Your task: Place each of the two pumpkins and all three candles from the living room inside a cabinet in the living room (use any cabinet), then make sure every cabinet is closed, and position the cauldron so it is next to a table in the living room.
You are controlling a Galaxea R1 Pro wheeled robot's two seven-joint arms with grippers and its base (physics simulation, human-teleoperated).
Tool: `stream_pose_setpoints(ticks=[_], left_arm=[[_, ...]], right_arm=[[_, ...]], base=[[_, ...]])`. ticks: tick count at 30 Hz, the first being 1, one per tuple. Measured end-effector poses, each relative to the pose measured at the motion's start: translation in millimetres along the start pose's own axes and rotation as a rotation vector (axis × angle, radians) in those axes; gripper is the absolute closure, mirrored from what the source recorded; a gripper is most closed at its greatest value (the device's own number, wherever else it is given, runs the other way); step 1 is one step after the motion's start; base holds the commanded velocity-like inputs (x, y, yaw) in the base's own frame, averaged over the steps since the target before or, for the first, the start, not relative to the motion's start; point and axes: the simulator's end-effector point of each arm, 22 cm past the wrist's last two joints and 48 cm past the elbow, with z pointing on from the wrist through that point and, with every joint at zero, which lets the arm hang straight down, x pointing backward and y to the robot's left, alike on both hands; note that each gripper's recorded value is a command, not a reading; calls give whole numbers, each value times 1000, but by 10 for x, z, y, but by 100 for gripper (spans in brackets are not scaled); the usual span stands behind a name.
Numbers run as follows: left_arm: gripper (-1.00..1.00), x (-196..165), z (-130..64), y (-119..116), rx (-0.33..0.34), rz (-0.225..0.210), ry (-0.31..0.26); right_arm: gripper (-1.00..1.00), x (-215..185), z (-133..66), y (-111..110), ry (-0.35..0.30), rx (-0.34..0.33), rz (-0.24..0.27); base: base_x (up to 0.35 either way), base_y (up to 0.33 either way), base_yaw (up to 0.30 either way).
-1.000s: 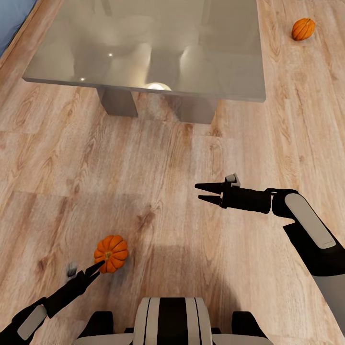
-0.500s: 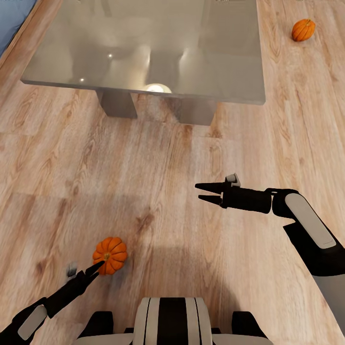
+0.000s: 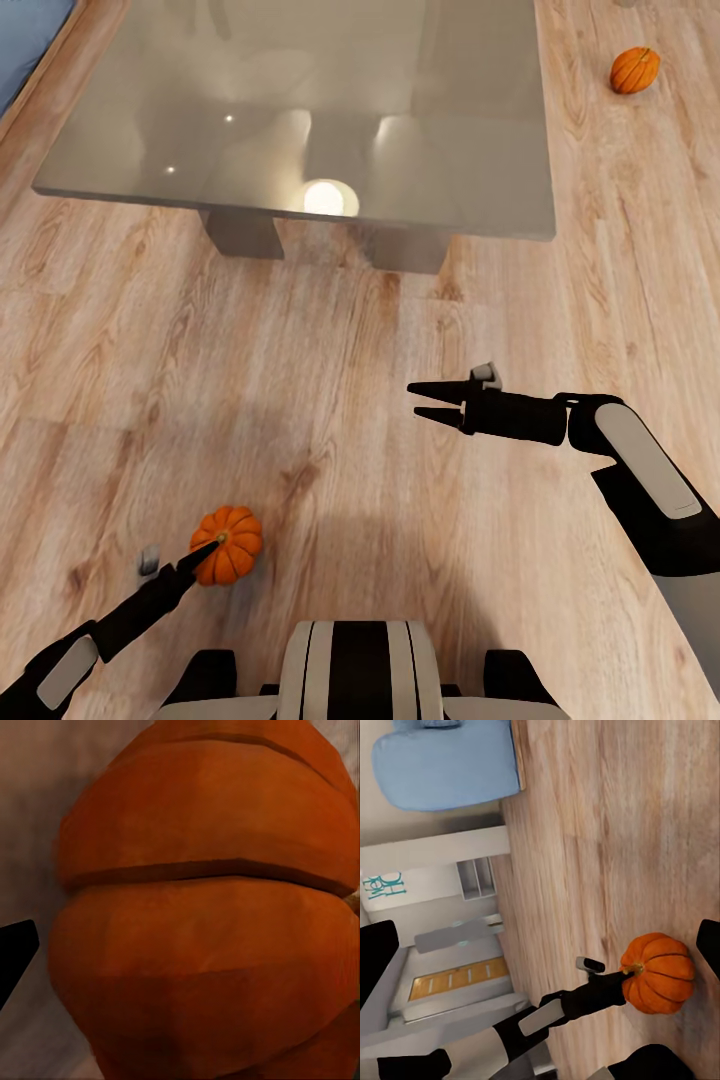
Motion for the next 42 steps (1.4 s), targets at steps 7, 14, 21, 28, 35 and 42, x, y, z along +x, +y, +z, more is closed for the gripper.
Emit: stream_pose_setpoints(ticks=[7, 14, 21, 28, 35, 42], left_arm=[[100, -6, -4, -6, 4, 0, -1], [100, -13, -5, -6, 4, -2, -4], [100, -18, -10, -37, 18, -1, -4], [100, -16, -10, -44, 21, 2, -3], [100, -16, -11, -44, 21, 2, -3], [100, -34, -17, -60, 1, 17, 0]], right_arm=[[-100, 0, 1, -2, 0, 0, 0], [-100, 0, 1, -3, 0, 0, 1], [-100, 0, 1, -3, 0, -1, 2], [-100, 0, 4, 1, 0, -2, 2], [-100, 1, 5, -2, 0, -2, 2], [-100, -19, -30, 115, -5, -4, -17]], base=[[16, -11, 0], [0, 0, 0], [0, 0, 0], [0, 0, 0], [0, 0, 0], [0, 0, 0]])
